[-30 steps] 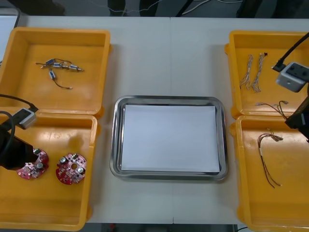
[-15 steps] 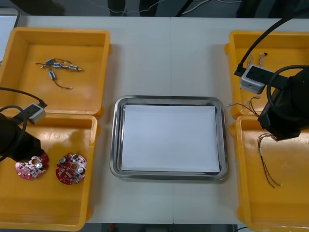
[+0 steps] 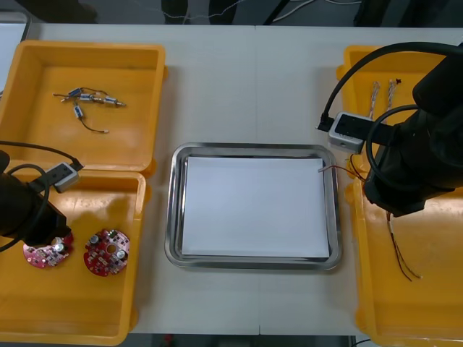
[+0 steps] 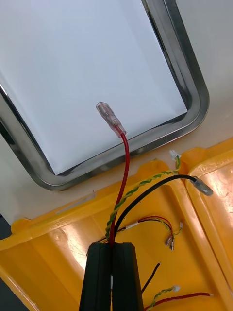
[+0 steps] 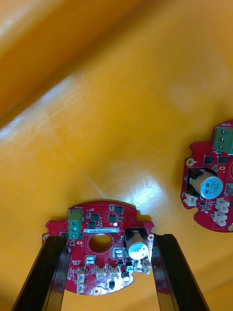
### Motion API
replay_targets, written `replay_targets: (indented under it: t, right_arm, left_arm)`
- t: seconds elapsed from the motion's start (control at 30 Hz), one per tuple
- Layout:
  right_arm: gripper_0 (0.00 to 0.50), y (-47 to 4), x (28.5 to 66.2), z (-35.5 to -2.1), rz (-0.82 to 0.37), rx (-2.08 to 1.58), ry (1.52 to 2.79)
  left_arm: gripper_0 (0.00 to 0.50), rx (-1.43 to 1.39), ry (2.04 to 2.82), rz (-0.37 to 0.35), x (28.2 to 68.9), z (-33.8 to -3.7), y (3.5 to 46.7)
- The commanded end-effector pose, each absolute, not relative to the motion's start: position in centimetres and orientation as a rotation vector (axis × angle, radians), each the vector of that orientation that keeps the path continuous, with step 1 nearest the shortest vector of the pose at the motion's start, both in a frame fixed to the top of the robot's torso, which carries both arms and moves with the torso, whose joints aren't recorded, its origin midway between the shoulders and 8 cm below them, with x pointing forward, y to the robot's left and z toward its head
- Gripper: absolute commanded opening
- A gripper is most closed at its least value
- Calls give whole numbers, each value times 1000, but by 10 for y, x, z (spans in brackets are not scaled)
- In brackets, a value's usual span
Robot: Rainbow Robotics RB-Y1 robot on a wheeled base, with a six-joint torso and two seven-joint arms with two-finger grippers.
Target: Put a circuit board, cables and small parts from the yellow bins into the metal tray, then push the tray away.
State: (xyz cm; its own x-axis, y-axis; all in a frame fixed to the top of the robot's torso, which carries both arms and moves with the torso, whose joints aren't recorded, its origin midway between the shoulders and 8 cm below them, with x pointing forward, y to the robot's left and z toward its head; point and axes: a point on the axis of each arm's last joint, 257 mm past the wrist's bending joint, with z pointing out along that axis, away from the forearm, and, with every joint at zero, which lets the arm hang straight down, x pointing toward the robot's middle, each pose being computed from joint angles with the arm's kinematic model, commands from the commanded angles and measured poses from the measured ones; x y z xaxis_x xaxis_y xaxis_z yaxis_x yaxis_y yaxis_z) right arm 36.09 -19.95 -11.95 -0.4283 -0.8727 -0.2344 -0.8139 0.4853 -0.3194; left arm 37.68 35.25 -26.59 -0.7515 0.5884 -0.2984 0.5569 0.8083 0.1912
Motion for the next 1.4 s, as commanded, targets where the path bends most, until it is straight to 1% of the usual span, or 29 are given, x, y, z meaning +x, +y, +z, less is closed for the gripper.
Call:
replay_targets:
  t: [0.03, 0.27, 0.37, 0.57, 0.77, 1.4]
  right_arm:
    - [0, -186, 362, -110, -208, -1387, 2340]
    - [0, -188, 362, -111, -217, -1388, 2346]
    - [0, -189, 362, -111, -220, -1388, 2348]
    - [0, -189, 361, -111, -221, -1385, 2353]
    - [0, -190, 361, -111, -223, -1379, 2357]
    - [0, -189, 361, -111, -216, -1363, 2367]
  left_arm:
    - [500, 1024, 2573, 265, 391, -254, 372]
    - [500, 1062, 2554, 278, 398, -260, 386]
    - [500, 1063, 2551, 268, 401, -264, 390]
    - [500, 1070, 2541, 268, 403, -263, 390]
    - [500, 1078, 2527, 262, 404, -269, 387]
    - [500, 1078, 2547, 276, 402, -278, 394]
